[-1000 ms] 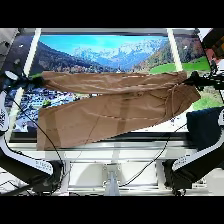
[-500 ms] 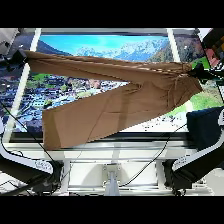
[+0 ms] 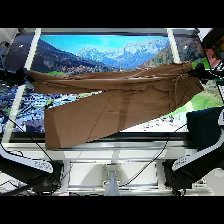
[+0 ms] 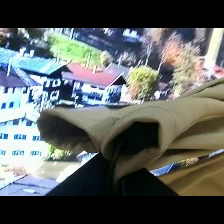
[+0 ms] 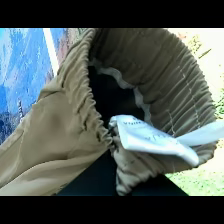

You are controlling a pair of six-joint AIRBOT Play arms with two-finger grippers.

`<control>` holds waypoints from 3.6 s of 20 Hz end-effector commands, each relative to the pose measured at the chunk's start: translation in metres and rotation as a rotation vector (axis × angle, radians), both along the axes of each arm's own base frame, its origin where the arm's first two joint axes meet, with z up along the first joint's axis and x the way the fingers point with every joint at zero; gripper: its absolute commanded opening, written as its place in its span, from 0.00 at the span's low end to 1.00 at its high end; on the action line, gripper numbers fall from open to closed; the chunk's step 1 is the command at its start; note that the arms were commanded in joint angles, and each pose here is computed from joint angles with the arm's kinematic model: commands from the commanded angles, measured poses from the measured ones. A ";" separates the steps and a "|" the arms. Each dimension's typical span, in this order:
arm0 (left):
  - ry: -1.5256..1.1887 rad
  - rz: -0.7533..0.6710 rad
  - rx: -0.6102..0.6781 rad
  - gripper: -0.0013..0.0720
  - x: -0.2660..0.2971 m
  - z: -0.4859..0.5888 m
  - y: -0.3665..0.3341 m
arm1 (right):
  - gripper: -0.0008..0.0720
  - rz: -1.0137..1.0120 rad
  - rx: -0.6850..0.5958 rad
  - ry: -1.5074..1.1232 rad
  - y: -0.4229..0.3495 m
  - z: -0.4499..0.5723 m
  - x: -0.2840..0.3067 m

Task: Fold the clothes and pants, and hang the long-sleeved shirts on hangers.

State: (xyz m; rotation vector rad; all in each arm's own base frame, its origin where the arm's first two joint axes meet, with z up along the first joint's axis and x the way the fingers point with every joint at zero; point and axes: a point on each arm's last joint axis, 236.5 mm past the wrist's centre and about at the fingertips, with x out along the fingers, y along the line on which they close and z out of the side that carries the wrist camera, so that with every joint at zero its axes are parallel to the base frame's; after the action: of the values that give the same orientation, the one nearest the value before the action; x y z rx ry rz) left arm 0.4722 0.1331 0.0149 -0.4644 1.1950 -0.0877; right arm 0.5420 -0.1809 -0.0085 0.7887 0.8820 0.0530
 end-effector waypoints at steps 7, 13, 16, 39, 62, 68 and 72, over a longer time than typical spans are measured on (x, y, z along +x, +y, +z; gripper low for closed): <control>0.172 0.064 -0.076 0.89 -0.013 -0.052 -0.001 | 0.06 0.003 0.002 0.000 0.001 0.001 0.000; 0.285 0.043 -0.078 0.61 -0.038 -0.061 -0.003 | 0.06 0.018 -0.012 0.022 0.001 -0.004 -0.005; 0.355 0.113 -0.124 0.61 -0.037 -0.080 -0.014 | 0.06 0.029 -0.020 0.038 0.001 -0.007 -0.009; -0.033 0.426 -0.280 0.04 0.095 -0.082 -0.029 | 0.06 0.030 -0.039 0.048 -0.002 -0.010 -0.010; 0.361 -0.010 -0.255 0.04 -0.036 -0.019 -0.045 | 0.06 -0.029 -0.305 0.139 -0.052 -0.002 -0.008; 0.500 -0.076 -0.026 0.04 -0.055 -0.041 -0.051 | 0.06 -0.049 -0.362 0.188 -0.067 -0.012 -0.016; 0.441 -0.040 0.220 0.04 -0.028 -0.068 -0.037 | 0.06 -0.044 -0.374 0.209 -0.070 -0.023 -0.018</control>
State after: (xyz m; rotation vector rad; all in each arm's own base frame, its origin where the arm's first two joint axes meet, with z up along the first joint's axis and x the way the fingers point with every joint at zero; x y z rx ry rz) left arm 0.4303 0.0759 -0.0353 -0.4395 1.6678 -0.0373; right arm 0.5277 -0.2465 -0.0231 0.4854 1.0128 -0.2157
